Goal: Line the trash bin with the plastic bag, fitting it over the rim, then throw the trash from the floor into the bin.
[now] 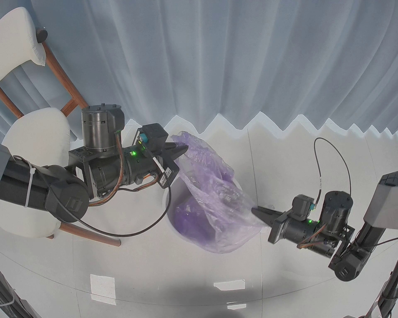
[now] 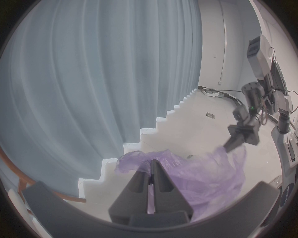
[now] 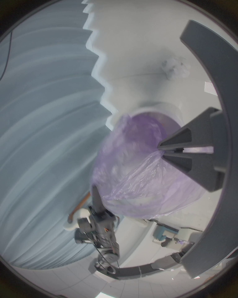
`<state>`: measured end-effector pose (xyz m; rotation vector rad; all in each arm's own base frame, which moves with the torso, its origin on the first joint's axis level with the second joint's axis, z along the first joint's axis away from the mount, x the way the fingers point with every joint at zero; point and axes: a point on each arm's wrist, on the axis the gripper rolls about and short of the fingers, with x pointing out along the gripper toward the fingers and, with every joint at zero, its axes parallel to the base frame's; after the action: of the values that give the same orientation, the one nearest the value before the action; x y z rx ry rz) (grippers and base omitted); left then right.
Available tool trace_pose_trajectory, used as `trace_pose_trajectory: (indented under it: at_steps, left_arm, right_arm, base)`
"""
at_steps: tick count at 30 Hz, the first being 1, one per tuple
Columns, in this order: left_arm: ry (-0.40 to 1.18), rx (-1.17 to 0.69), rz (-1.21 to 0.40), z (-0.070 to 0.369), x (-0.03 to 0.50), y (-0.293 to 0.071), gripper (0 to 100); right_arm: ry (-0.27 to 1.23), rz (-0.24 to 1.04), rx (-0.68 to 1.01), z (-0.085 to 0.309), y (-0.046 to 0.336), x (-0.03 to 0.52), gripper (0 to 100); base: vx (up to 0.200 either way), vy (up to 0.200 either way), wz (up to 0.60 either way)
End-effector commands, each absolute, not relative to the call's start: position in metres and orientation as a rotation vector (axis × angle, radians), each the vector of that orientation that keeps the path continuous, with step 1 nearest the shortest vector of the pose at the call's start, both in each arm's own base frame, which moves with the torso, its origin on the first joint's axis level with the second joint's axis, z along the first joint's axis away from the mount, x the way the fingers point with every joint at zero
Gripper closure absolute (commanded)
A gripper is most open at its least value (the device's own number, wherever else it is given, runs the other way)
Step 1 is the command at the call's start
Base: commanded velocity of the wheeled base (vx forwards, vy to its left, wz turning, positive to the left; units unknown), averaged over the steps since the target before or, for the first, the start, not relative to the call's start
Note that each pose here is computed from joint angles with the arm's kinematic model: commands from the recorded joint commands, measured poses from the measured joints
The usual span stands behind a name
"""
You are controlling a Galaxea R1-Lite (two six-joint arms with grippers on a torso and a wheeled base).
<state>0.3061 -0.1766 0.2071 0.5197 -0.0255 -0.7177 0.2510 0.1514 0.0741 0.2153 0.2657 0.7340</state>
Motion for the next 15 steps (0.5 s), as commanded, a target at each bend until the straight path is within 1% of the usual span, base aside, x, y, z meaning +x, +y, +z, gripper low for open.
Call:
trace_pose_trajectory:
  at_steps: [1,6,10,14,15]
  left_arm:
    - [0.024,0.507,-0.714,0.196,0.303,-0.171,100]
    - [0.038,0.501,-0.721,0.195,0.294,-0.168,100]
    - [0.066,0.488,-0.731,0.191,0.285,-0.166,100]
    - [0.109,0.47,-0.74,0.183,0.278,-0.165,100]
    - [0.135,0.474,-0.724,0.175,0.278,-0.164,100]
  right_arm:
    - [0.158,0.646,0.241,0.103,0.121,0.285,100]
    - [0.096,0.583,0.248,0.111,0.105,0.309,100]
    - [0.069,0.577,0.256,0.113,0.105,0.319,100]
    - [0.101,0.589,0.254,0.104,0.11,0.317,100]
    - [0.137,0.609,0.252,0.095,0.117,0.314,100]
  base:
    - [0.0,0.0,0.0]
    - [0.0,0.0,0.0]
    - [0.0,0.0,0.0]
    - [0.0,0.0,0.0]
    - [0.0,0.0,0.0]
